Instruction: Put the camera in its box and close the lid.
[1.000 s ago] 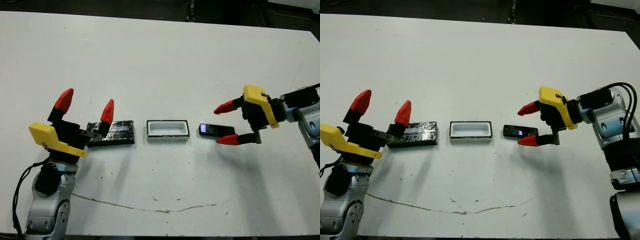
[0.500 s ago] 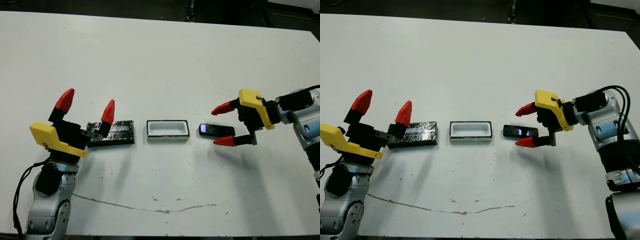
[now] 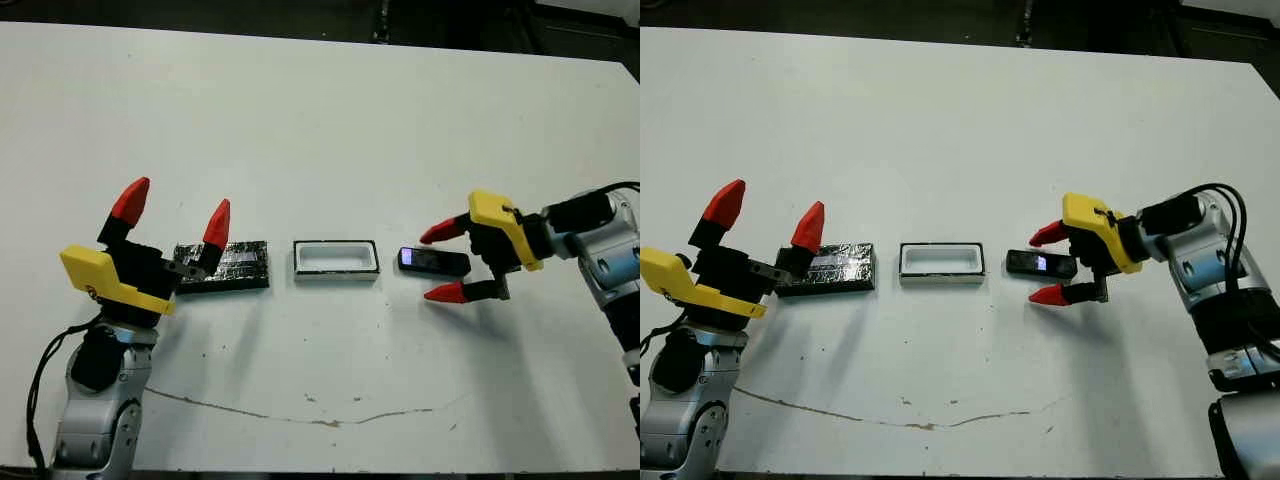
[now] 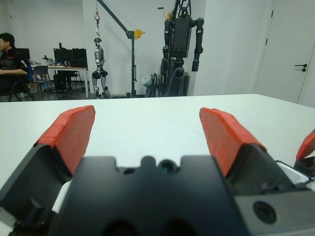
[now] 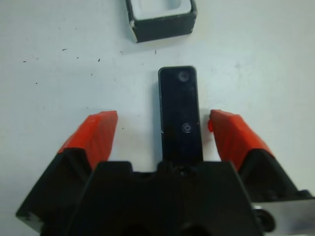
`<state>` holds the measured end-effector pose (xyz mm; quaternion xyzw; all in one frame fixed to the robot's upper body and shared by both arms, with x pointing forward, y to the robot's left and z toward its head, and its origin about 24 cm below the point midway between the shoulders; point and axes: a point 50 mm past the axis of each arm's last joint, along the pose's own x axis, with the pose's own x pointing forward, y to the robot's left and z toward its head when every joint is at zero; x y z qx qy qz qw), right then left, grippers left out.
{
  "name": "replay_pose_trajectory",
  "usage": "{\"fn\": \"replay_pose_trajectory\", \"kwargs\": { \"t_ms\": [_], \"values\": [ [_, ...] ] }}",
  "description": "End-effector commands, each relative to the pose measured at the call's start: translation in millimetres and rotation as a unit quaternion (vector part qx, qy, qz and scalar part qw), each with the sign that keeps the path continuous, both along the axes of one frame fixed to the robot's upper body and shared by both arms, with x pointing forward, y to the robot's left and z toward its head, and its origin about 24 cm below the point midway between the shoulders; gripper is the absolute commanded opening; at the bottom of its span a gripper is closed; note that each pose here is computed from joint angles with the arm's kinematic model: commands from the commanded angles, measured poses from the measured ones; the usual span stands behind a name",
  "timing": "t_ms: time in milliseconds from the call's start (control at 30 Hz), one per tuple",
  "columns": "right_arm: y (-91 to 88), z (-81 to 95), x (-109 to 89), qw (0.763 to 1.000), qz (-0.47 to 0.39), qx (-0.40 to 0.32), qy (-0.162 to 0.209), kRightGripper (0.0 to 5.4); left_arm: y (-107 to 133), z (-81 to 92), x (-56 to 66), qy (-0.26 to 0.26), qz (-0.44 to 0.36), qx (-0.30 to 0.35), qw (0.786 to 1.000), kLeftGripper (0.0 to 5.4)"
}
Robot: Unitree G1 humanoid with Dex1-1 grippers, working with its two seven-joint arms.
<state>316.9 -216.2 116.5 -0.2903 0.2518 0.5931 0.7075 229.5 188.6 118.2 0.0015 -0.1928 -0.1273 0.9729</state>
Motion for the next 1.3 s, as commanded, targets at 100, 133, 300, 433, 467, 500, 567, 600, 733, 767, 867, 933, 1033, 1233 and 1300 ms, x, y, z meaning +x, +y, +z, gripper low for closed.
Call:
{"fn": "replay_pose_trajectory", "kwargs": {
  "t_ms": [100,133,300,433,467,500,567,600,733,767,867,933,1033,1233,1300],
  "values": [
    [-0.6,-9.7,-3.9,1.000,-0.013,0.008,-0.007,4.00,-0.4,-3.9,-1.5,0.010,-0.003,0.000,1.000,5.40],
    [-0.5,-10.8,-4.2,1.000,-0.017,0.013,-0.011,3.81,-0.5,-4.0,-1.5,0.010,-0.003,-0.001,1.000,5.40],
    [-0.2,-15.4,-5.0,0.998,-0.022,0.043,-0.034,3.13,-0.4,-4.3,-1.5,0.011,0.000,0.000,1.000,5.40],
    [-0.3,-15.5,-4.6,0.998,-0.027,0.040,-0.034,2.53,-0.3,-4.5,-1.7,0.012,0.002,-0.001,1.000,5.40],
    [-0.4,-15.1,-4.6,0.998,-0.028,0.039,-0.033,2.39,-0.5,-4.3,-1.8,0.013,0.002,-0.001,1.000,5.40],
    [-0.5,-14.8,-4.6,0.998,-0.029,0.039,-0.034,2.22,-0.6,-4.2,-2.0,0.014,0.002,-0.002,1.000,5.40],
    [-0.6,-13.9,-4.6,0.998,-0.028,0.041,-0.036,1.95,-0.6,-4.0,-2.0,0.013,0.001,0.000,1.000,5.40],
    [-0.7,-13.3,-4.5,0.998,-0.027,0.041,-0.039,1.80,-0.6,-3.9,-2.0,0.012,0.002,0.001,1.000,5.40],
    [-0.7,-9.8,-3.9,0.997,-0.026,0.048,-0.045,1.65,-0.8,-4.2,-1.9,0.010,0.002,0.000,1.000,5.40],
    [-0.9,-8.1,-3.4,0.997,-0.029,0.045,-0.048,1.65,-0.9,-4.2,-1.9,0.010,0.002,0.001,1.000,5.40],
    [-1.6,-3.9,-1.9,0.997,-0.034,0.042,-0.048,1.65,-0.7,-4.6,-1.8,0.012,0.005,0.001,1.000,5.40],
    [-2.0,-0.3,-0.6,0.997,-0.037,0.041,-0.050,1.65,-0.5,-4.9,-2.0,0.013,0.005,-0.001,1.000,5.40],
    [-1.6,10.6,2.4,0.995,-0.031,0.045,-0.078,1.65,0.2,-4.9,-2.1,0.012,0.005,-0.001,1.000,5.40],
    [-1.1,43.3,15.5,0.987,-0.069,0.106,-0.099,1.65,0.8,-5.0,-2.3,0.011,0.008,0.002,1.000,5.40],
    [3.3,51.9,20.8,0.984,-0.081,0.139,-0.070,1.65,0.5,-5.4,-2.5,0.011,0.008,0.002,1.000,5.40]
  ]
}}
